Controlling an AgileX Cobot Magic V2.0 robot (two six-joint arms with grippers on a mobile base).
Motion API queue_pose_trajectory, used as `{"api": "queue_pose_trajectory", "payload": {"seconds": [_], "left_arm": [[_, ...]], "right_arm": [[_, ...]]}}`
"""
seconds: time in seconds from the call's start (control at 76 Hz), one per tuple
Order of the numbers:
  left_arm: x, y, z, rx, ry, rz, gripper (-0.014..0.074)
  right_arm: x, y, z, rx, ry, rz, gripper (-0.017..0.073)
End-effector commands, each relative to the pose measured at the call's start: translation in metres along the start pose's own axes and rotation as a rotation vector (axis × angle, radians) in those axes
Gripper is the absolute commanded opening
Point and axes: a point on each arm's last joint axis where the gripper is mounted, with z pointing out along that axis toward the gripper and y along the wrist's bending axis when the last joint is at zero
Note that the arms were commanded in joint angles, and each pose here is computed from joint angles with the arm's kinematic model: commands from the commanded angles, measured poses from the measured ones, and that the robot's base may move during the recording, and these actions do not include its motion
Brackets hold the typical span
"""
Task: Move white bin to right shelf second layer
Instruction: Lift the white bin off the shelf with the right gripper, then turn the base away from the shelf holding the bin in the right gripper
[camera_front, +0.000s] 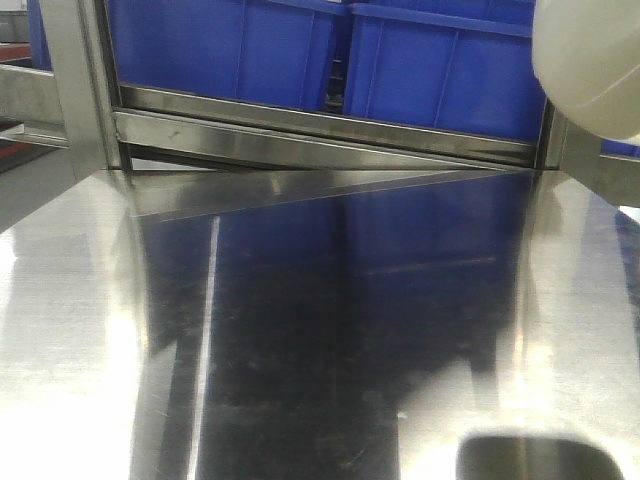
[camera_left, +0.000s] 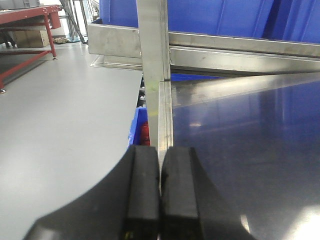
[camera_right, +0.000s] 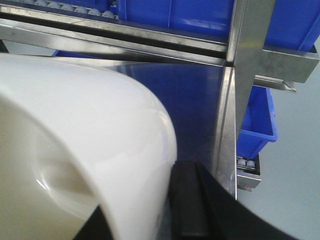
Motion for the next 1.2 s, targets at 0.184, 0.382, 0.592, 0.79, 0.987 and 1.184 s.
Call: {"api": "queue_pose_trajectory", "payload": {"seconds": [0.184,0.382,0.592,0.79,0.987,1.184], "left_arm": [[0.0038,-0.0004,0.001,0.002,-0.063,-0.003,0.0085],[0.0038,-0.0004,0.001,0.002,-0.063,-0.003,0.0085],[0.0038,-0.0004,0.001,0.002,-0.063,-0.003,0.0085],[0.0038,-0.0004,0.001,0.002,-0.063,-0.003,0.0085],[0.0038,-0.0004,0.001,0.002,-0.063,-0.003,0.0085],[0.0038,-0.0004,0.001,0.002,-0.063,-0.003,0.0085]], "right_arm": [[-0.02,0.0006,-0.0067,0.0,-0.146,0.009,0.0048],[-0.02,0.0006,-0.0067,0.0,-0.146,0.009,0.0048],[-0.02,0.0006,-0.0067,0.0,-0.146,0.009,0.0048],[-0.02,0.0006,-0.0067,0.0,-0.146,0.009,0.0048],[-0.02,0.0006,-0.0067,0.0,-0.146,0.009,0.0048],[-0.0195,0.0006,-0.0066,0.0,-0.141,0.009,0.0048]]}}
